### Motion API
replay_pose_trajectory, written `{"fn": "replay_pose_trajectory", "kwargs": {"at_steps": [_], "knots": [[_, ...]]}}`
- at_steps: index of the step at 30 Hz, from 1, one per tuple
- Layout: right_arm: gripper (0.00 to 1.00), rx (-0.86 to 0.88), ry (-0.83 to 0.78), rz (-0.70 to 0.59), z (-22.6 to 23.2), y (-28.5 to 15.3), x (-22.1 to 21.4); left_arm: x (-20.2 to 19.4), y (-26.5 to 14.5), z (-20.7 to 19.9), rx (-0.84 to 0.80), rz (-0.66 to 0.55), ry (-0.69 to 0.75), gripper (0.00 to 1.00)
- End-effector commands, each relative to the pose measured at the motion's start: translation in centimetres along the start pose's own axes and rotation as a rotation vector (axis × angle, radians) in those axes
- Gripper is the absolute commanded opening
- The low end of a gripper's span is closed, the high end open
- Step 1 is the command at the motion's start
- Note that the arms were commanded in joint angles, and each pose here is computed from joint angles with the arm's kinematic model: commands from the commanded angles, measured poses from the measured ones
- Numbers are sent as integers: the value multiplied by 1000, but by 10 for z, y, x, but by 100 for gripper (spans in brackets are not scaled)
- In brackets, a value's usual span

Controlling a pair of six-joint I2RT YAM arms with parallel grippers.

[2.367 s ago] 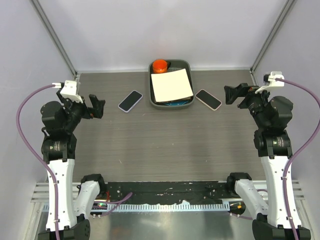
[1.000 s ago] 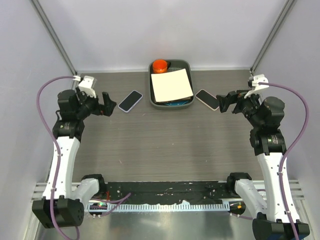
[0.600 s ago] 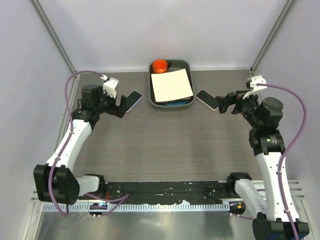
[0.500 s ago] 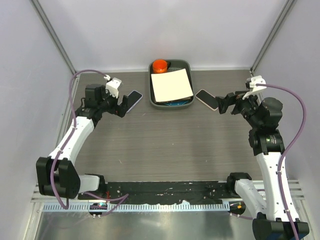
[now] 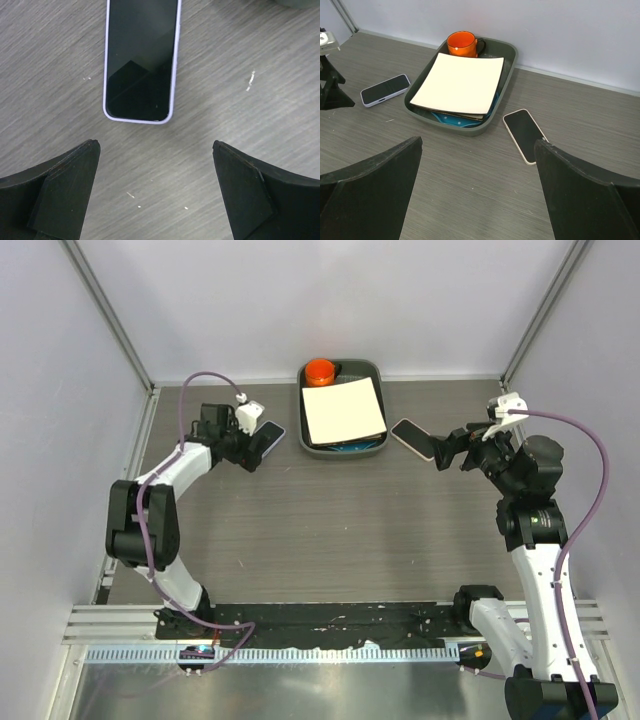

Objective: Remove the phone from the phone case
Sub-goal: Move the phone to the center of the board.

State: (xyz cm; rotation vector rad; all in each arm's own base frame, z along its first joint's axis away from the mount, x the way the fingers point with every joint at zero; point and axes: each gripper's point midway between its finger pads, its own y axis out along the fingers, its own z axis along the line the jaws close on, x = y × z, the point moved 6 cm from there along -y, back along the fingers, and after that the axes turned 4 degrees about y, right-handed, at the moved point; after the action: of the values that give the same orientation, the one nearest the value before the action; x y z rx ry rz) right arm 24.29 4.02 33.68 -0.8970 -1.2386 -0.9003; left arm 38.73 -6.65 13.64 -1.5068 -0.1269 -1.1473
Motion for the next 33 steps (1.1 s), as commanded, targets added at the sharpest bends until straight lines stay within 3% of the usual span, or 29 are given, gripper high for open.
{"fn": "replay_pose_trajectory", "kwargs": {"at_steps": [1,33], "knots": [[100,27,-44,-48,3,2,11,25,13,20,64,-55,60,100],[100,7,-55,40,-10,19,-8,21,81,30,-119,99,159,100]]}}
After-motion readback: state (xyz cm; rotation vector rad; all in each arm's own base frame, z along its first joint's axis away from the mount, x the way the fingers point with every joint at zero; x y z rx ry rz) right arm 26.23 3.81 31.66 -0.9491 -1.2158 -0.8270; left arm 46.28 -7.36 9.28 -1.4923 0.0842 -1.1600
